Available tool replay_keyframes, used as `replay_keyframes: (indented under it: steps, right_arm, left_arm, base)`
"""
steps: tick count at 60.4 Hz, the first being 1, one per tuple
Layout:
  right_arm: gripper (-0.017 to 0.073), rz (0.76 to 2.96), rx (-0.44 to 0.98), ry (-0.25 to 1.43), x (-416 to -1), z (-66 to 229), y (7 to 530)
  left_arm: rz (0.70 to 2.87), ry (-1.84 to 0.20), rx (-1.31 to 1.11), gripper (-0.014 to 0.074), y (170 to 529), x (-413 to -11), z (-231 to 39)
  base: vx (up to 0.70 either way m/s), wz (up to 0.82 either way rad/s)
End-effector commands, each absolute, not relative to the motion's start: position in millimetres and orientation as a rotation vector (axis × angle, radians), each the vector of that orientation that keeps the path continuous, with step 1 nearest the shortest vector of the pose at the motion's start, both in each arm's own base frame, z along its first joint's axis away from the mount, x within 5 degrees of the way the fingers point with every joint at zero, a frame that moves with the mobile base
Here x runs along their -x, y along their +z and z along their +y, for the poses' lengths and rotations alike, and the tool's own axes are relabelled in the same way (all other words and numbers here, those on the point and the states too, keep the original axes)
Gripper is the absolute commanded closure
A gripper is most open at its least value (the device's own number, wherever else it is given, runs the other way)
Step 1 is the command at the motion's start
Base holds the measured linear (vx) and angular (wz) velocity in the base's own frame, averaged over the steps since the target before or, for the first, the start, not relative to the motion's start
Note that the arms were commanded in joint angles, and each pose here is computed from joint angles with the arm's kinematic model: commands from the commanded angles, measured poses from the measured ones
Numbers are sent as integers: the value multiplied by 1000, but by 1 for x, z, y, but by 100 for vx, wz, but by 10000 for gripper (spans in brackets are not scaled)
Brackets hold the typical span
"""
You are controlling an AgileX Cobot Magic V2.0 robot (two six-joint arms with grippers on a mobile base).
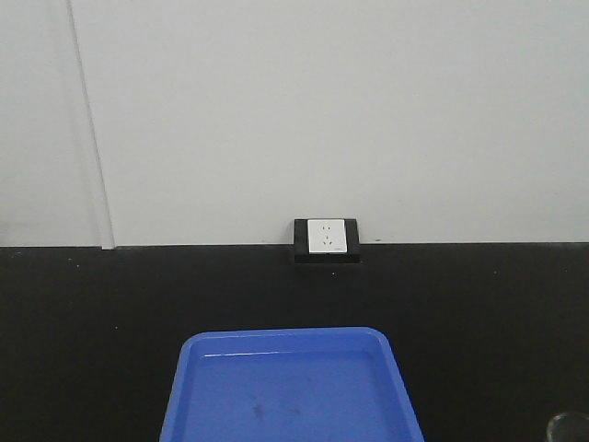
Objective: Move beaker to silver tray on left bench
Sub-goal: 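Lift the beaker out of the blue tray with the right gripper, then drive the base to the bench with the silver tray, holding the beaker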
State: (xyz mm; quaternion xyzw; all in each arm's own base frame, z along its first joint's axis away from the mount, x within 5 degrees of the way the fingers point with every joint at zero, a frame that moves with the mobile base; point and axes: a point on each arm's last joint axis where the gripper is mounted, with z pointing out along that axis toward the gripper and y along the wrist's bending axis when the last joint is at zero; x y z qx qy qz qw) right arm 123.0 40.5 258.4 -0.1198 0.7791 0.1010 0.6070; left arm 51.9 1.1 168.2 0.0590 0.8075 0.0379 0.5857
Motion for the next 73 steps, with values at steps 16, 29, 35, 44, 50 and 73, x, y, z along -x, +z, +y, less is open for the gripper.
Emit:
replay_keyframes:
  steps: [16, 29, 35, 44, 50, 73]
  right_arm:
    - [570, 1611, 253, 235, -95, 30, 279]
    - [571, 1605, 254, 237, -95, 30, 280]
    - [571, 1605, 254, 237, -95, 30, 280]
    - [571, 1605, 254, 237, -95, 30, 280]
    - [571, 1605, 254, 237, -95, 30, 280]
    - [571, 1605, 254, 237, -95, 30, 280]
  left_arm:
    - [1813, 77, -144, 592, 169, -54, 0]
    - [1813, 77, -144, 592, 169, -54, 0]
    - [1813, 77, -144, 592, 169, -54, 0]
    - [1813, 77, -144, 592, 169, -54, 0]
    - [1813, 77, -144, 592, 169, -54, 0]
    - [1813, 77, -144, 592, 169, -54, 0]
  base:
    - [0, 0]
    - [0, 0]
    - [0, 0]
    - [0, 0]
    - [0, 0]
    - [-6, -3]
